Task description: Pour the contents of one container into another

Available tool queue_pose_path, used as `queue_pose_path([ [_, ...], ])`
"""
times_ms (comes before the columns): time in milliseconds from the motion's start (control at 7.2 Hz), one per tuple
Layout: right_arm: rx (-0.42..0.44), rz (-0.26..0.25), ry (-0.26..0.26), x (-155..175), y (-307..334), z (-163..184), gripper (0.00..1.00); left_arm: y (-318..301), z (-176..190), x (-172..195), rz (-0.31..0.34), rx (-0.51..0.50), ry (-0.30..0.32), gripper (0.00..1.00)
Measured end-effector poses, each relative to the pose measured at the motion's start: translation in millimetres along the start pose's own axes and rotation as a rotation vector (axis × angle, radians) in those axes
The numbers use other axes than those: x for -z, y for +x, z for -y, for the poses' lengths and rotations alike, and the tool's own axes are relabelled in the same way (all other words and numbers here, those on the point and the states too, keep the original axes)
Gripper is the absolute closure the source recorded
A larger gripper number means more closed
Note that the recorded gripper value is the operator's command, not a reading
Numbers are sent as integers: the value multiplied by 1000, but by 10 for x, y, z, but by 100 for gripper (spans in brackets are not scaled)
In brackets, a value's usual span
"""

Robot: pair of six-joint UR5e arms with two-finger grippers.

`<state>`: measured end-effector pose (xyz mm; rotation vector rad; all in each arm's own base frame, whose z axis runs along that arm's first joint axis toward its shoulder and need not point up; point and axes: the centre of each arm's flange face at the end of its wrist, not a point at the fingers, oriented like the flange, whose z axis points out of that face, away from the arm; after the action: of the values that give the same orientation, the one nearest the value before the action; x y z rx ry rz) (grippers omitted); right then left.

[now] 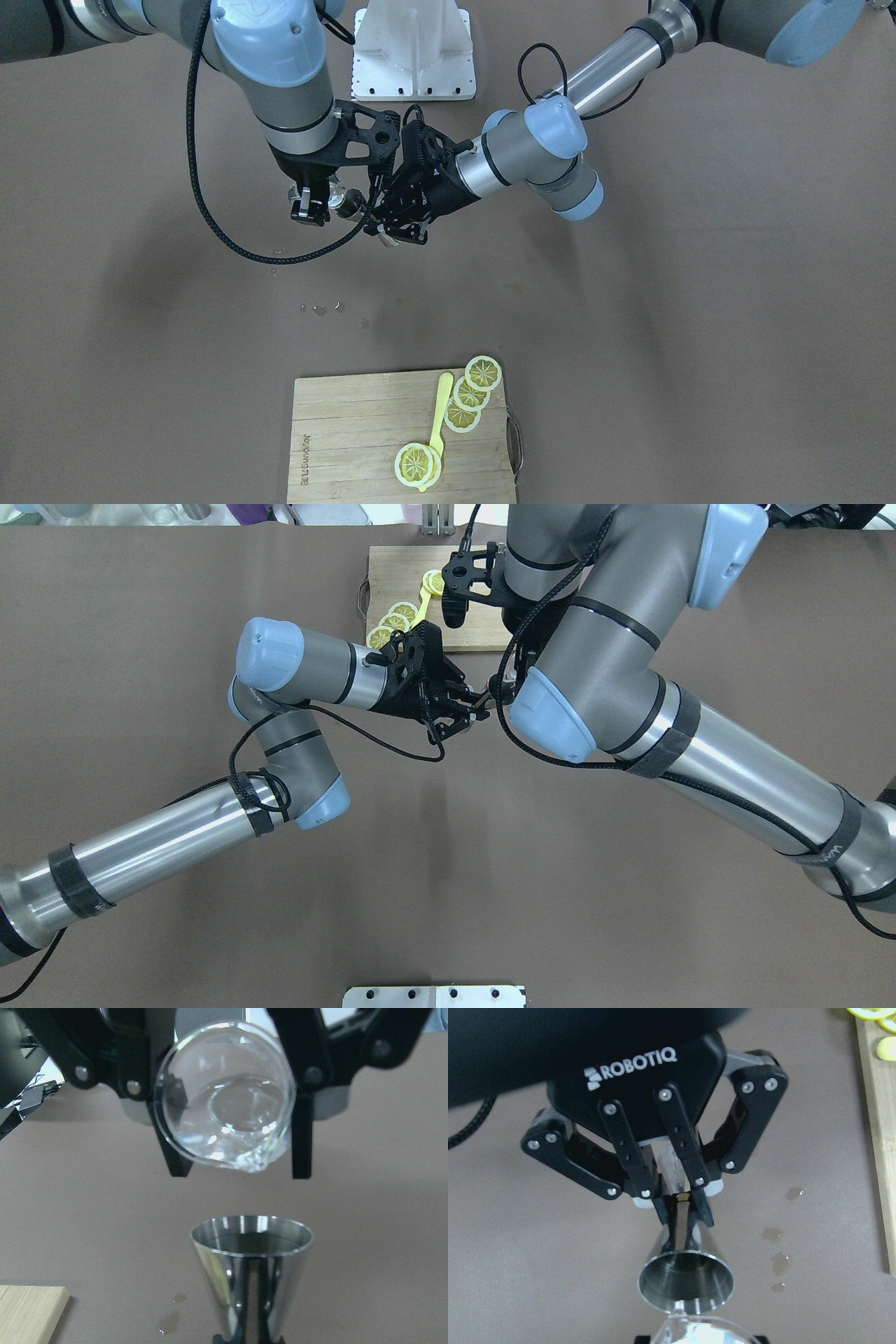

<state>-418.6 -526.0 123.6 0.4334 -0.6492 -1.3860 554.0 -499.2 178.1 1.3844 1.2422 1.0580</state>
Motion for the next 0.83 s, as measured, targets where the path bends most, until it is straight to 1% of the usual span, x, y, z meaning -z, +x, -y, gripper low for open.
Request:
queue_pose_path([
  [833,22,6,-51,-8,-59,65,100,3,17,4,0,-4,6,100],
])
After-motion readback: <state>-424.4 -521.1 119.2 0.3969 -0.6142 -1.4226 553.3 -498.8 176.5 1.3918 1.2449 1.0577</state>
